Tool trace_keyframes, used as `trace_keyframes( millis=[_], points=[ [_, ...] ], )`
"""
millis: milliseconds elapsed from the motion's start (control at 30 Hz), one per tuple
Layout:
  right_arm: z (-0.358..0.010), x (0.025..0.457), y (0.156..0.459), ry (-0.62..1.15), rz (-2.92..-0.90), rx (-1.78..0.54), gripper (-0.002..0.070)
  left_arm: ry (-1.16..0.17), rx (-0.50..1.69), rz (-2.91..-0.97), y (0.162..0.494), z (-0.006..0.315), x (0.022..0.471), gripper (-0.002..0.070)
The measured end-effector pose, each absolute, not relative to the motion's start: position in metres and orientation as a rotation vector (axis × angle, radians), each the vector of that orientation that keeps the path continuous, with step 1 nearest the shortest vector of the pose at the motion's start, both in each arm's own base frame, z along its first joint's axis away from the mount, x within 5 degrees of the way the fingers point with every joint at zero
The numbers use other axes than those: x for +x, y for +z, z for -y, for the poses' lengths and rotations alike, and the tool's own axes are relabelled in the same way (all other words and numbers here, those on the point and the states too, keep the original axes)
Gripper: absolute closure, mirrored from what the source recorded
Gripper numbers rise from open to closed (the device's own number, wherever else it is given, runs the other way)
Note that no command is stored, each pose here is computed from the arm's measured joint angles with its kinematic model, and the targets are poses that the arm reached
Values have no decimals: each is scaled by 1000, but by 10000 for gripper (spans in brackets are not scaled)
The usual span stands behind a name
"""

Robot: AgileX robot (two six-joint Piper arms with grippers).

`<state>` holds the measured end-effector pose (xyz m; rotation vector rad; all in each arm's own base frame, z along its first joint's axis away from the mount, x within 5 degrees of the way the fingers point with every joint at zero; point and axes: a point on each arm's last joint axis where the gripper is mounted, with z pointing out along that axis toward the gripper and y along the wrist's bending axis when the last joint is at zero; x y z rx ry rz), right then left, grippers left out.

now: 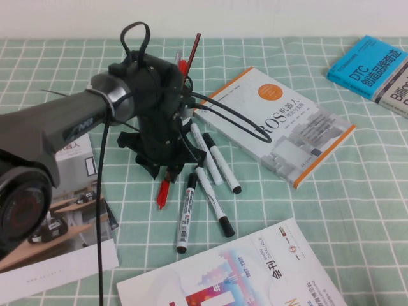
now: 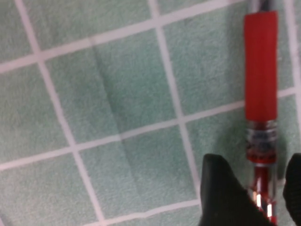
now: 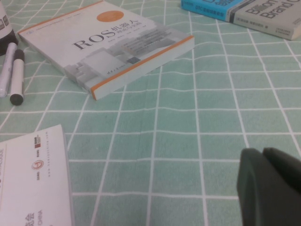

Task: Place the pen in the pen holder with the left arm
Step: Pick up the pen on the table

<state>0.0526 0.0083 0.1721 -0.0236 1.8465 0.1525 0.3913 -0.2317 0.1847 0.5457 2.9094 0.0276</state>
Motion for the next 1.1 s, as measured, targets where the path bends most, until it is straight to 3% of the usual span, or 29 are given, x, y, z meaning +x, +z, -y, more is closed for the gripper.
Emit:
trace_keyframes(
  millis=[867,933,1100],
  points=[
    [-8,53,172,152,-1846,-24,698,33,562,-2921,180,236,389,444],
    [-8,53,172,152,-1846,-24,698,33,562,-2921,180,236,389,463],
    [-8,53,172,152,-1846,-24,698,36,568,-2925,179,237,389,595]
  ],
)
